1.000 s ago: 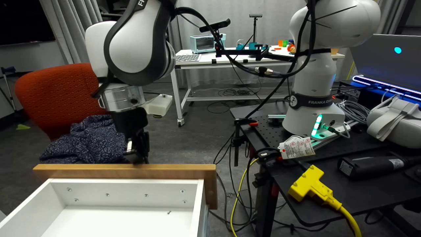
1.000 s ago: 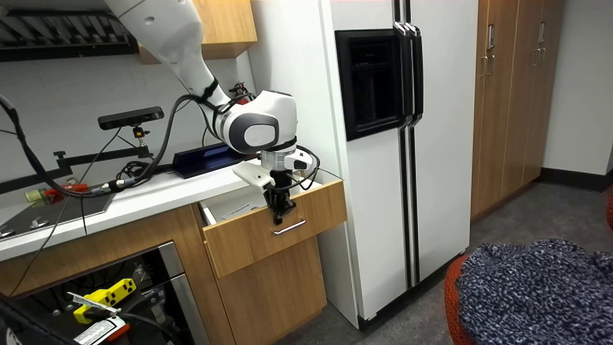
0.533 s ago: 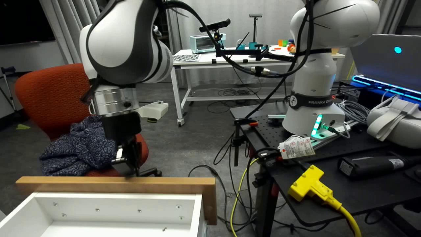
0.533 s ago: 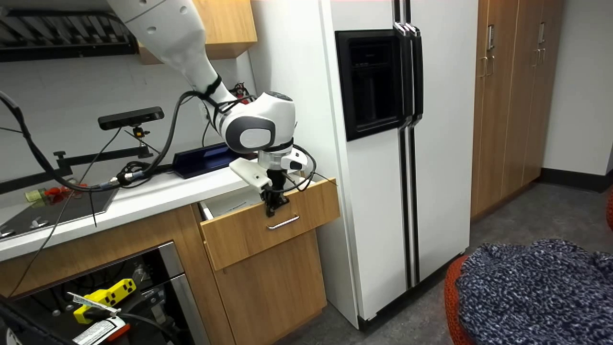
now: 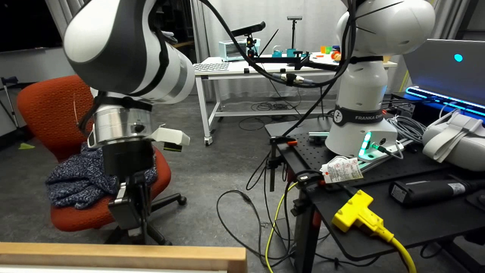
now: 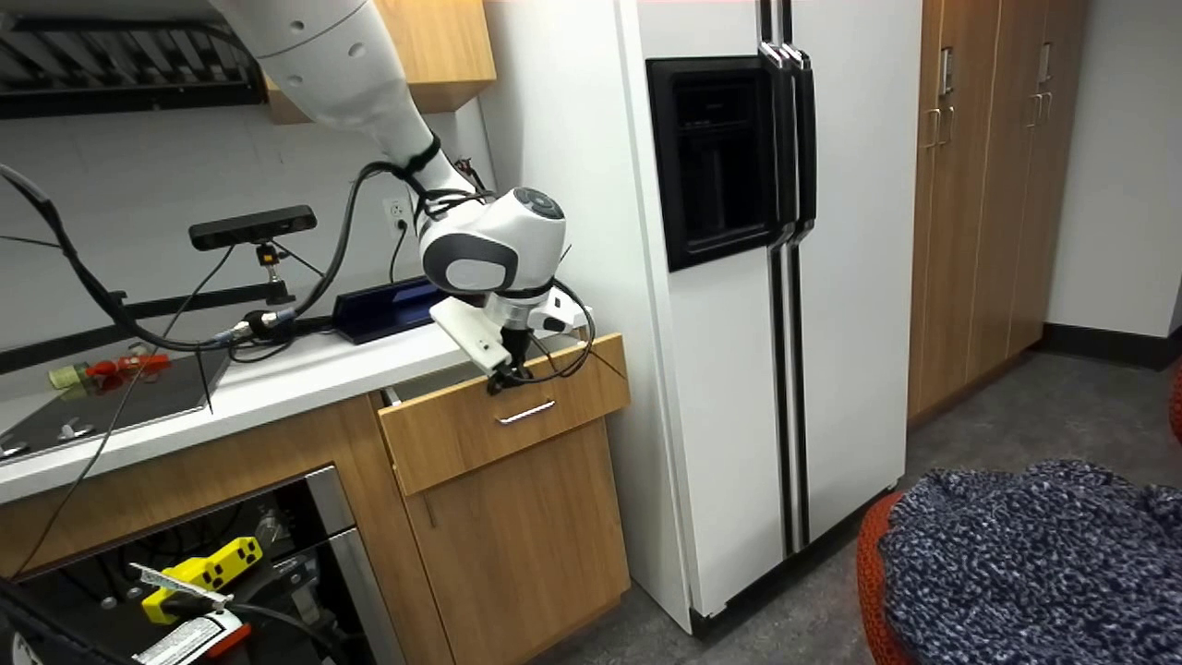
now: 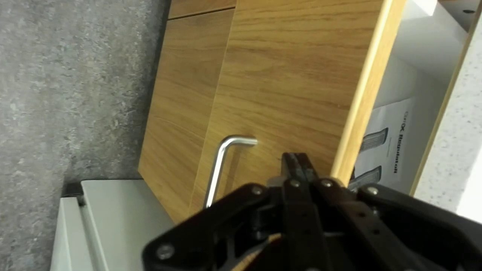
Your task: Close the drawer on the right
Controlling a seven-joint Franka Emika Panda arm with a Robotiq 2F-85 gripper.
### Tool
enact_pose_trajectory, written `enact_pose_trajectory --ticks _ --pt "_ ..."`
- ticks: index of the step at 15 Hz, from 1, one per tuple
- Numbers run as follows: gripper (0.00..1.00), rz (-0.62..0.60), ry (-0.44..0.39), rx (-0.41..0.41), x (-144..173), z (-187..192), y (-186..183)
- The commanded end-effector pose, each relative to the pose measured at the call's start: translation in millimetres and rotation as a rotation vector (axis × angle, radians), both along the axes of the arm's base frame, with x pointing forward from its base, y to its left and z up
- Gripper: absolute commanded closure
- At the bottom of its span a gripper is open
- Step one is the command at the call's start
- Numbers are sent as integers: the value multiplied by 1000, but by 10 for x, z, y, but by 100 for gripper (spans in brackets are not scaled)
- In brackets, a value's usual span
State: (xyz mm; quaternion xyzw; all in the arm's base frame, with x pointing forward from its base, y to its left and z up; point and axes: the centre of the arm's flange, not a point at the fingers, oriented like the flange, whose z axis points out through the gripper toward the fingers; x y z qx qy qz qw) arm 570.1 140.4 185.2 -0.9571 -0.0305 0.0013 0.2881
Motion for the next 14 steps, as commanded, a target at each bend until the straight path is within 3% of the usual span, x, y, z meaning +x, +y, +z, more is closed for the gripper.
enact_pose_trajectory --ticks 1,8,14 --pt "100 42 14 118 42 -43 159" --pt "100 106 51 218 0 -70 395" --pt "100 230 26 80 -99 70 225"
